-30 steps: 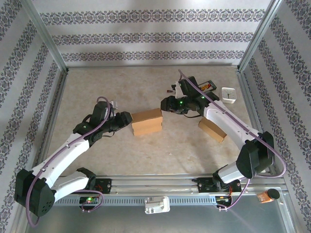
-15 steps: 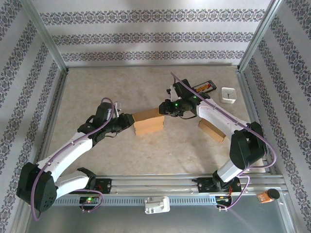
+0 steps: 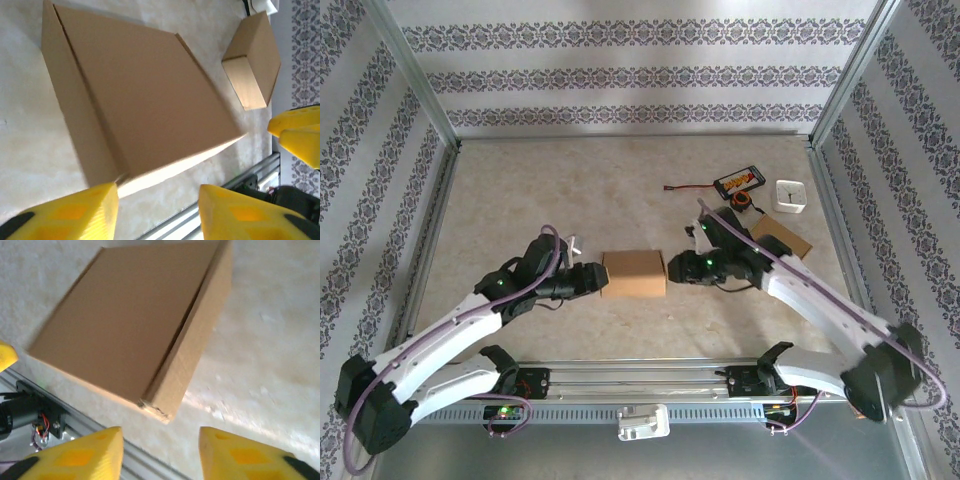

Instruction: Fold the paper box

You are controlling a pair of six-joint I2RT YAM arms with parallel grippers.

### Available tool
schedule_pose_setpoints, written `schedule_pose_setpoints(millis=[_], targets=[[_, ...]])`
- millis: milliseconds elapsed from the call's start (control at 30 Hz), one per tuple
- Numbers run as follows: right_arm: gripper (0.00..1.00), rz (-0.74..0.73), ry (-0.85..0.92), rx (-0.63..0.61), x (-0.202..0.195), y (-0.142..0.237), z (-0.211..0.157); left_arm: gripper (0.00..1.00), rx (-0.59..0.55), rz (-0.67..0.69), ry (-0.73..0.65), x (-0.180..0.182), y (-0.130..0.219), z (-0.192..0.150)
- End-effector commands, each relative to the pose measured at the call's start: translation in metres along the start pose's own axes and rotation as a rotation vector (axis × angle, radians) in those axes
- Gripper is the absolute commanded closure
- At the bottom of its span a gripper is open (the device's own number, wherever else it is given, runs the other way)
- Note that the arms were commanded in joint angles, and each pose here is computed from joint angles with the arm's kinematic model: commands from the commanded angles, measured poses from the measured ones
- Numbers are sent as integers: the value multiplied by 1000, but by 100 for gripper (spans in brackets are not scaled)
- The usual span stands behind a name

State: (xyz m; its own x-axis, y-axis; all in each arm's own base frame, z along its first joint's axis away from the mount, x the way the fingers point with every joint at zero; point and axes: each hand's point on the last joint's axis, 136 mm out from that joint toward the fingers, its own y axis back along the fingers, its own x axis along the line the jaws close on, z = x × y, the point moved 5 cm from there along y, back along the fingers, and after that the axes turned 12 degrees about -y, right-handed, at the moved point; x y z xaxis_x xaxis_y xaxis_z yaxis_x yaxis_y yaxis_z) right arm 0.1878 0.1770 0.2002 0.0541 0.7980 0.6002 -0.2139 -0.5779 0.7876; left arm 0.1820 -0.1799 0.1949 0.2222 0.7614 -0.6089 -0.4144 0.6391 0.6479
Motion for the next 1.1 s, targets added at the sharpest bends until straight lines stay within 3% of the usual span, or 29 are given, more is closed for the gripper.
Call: schedule_pose_setpoints(millis=[0, 67, 333, 500, 767, 900, 1067], targets=[[45, -22, -38, -59, -12, 15, -8, 52, -10, 95, 27, 15, 6, -13], [31, -18, -68, -101, -18, 13, -4, 52, -24, 107, 37, 21, 2, -14], [22, -2, -195, 11, -36, -52, -4, 39, 50, 183, -51, 38, -41, -16], [34, 13, -201, 57, -28, -92, -10, 36, 84, 139, -44, 42, -76, -21], [61, -5, -250, -41, -22, -119, 13, 61, 98, 102, -12, 33, -125, -20], [61, -28, -241, -104, -28, -116, 38, 64, 18, 139, -11, 34, -144, -1], [61, -50, -233, -107, -39, -119, 70, 63, -6, 129, -20, 27, -171, 15]])
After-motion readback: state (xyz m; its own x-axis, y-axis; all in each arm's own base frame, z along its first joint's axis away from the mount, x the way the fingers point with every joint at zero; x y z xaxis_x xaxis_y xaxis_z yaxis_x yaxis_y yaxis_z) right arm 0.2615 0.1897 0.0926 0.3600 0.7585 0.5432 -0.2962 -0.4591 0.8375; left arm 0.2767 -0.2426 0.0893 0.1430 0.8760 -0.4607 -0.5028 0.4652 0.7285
